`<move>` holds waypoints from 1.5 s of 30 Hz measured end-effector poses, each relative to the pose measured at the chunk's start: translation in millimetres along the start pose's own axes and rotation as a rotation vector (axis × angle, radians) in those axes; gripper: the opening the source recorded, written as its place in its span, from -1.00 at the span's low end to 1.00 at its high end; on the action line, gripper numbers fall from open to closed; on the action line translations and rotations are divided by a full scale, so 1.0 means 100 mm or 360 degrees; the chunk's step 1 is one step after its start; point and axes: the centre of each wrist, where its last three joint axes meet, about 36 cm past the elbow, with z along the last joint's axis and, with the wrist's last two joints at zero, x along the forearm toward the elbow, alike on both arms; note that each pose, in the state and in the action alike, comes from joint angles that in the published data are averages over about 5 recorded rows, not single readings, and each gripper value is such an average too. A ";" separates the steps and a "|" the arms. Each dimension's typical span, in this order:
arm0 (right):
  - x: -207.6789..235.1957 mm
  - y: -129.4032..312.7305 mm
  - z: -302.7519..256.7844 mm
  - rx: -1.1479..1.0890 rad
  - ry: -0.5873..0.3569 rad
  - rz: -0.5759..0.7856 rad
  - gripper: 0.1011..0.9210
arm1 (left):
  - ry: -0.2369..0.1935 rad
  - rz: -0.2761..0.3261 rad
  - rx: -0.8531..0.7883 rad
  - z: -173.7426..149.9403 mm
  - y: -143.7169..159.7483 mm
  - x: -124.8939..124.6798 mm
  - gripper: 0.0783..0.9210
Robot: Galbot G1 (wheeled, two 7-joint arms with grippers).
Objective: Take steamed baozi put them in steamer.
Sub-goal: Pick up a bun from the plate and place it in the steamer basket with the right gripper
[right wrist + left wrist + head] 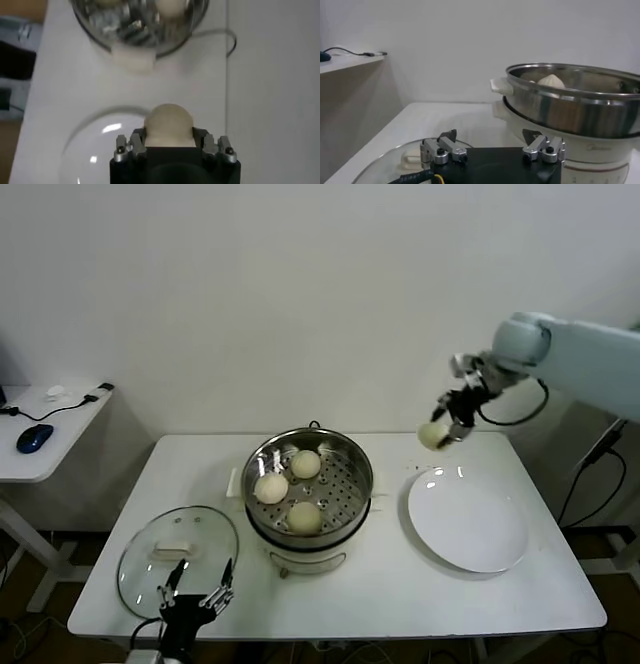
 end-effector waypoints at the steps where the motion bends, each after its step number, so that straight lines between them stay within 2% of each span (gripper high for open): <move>1: 0.03 0.01 -0.17 0.0015 -0.0022 -0.0004 0.28 | -0.0002 0.0003 0.0000 0.00 -0.01 0.00 0.77; 5: -0.02 0.08 -0.73 0.0063 -0.0049 -0.0031 0.28 | -0.0010 0.0013 0.0005 -0.01 -0.03 -0.01 0.77; 11: -0.43 0.21 -1.17 0.0088 0.0006 -0.0086 0.28 | -0.0010 0.0018 0.0016 0.00 -0.06 -0.01 0.77; 21: -1.26 0.35 -1.30 0.0065 0.0081 -0.0123 0.28 | 0.0005 0.0014 0.0021 0.04 -0.06 -0.02 0.77; 28: -1.61 0.38 -1.36 0.0073 0.0106 -0.0132 0.28 | 0.0011 0.0016 0.0025 0.04 -0.06 -0.03 0.77; 33: -1.72 0.39 -1.38 0.0082 0.0116 -0.0131 0.31 | 0.0015 0.0019 0.0027 0.04 -0.06 -0.04 0.77; 41: -1.66 0.33 -1.40 0.0101 0.0039 -0.0149 0.72 | 0.0010 0.0021 0.0027 0.02 -0.06 -0.02 0.77; 45: -1.45 0.25 -1.35 0.0091 -0.0045 -0.0137 0.76 | 0.0006 0.0025 0.0028 -0.01 -0.05 -0.01 0.77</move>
